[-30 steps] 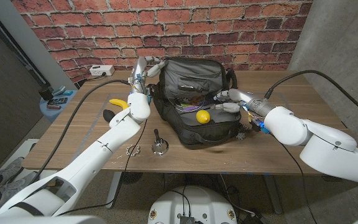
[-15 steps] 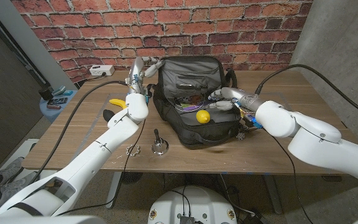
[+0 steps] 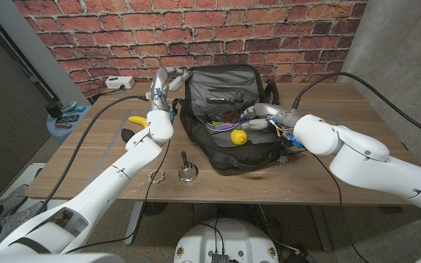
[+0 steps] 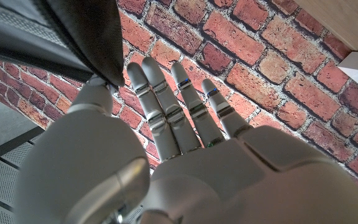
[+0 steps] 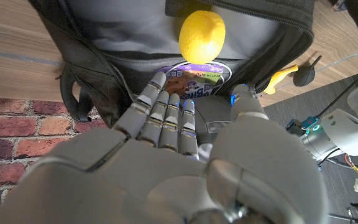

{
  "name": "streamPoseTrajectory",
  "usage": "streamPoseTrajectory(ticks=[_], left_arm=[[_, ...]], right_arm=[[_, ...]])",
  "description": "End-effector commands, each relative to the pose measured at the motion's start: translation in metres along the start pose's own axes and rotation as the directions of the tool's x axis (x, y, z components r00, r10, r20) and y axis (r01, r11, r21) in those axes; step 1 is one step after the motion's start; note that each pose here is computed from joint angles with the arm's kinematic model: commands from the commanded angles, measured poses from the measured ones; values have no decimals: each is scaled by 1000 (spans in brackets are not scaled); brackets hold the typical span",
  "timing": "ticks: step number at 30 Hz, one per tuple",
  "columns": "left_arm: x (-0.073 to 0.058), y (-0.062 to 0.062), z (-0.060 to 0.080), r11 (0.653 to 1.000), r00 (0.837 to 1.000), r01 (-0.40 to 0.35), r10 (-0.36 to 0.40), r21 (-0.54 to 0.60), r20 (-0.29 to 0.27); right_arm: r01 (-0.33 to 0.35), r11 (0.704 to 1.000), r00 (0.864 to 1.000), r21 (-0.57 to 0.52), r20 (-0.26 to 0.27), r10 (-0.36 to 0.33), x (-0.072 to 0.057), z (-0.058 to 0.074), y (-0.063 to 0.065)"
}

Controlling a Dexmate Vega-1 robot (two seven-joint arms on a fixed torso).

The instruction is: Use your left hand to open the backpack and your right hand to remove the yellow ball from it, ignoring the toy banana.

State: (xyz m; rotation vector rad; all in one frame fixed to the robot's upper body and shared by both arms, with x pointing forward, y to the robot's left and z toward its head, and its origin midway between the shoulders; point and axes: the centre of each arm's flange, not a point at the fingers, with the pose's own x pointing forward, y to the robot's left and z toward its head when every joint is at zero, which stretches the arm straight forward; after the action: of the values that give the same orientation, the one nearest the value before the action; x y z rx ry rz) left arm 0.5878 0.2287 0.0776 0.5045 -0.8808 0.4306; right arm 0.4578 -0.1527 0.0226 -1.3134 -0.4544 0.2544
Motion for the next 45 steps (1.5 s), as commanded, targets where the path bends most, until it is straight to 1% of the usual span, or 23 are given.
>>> streamPoseTrajectory(ticks=[1, 7, 18, 26, 37, 45], left_arm=[[0, 1, 0, 1000, 1000, 0, 0, -8, 1], [-4, 1, 0, 1000, 1000, 7, -7, -21, 4], [-11, 2, -1, 1000, 1000, 2, -2, -23, -2], [-17, 4, -1, 1000, 1000, -5, 5, -26, -5], [-20, 9, -1, 1000, 1000, -22, 22, -21, -9], [-20, 10, -2, 999, 1000, -27, 26, -22, -13]], right_arm=[[-43, 999, 999, -21, -4, 43, 8, 8, 2], [-74, 997, 997, -25, -5, 74, 14, 11, 4], [-94, 994, 996, -52, 1, 94, 19, 15, 7], [-107, 990, 994, -89, 4, 108, 26, 14, 9], [-119, 985, 993, -123, -13, 118, 33, 12, 13], [-123, 980, 992, -156, -29, 119, 38, 10, 16]])
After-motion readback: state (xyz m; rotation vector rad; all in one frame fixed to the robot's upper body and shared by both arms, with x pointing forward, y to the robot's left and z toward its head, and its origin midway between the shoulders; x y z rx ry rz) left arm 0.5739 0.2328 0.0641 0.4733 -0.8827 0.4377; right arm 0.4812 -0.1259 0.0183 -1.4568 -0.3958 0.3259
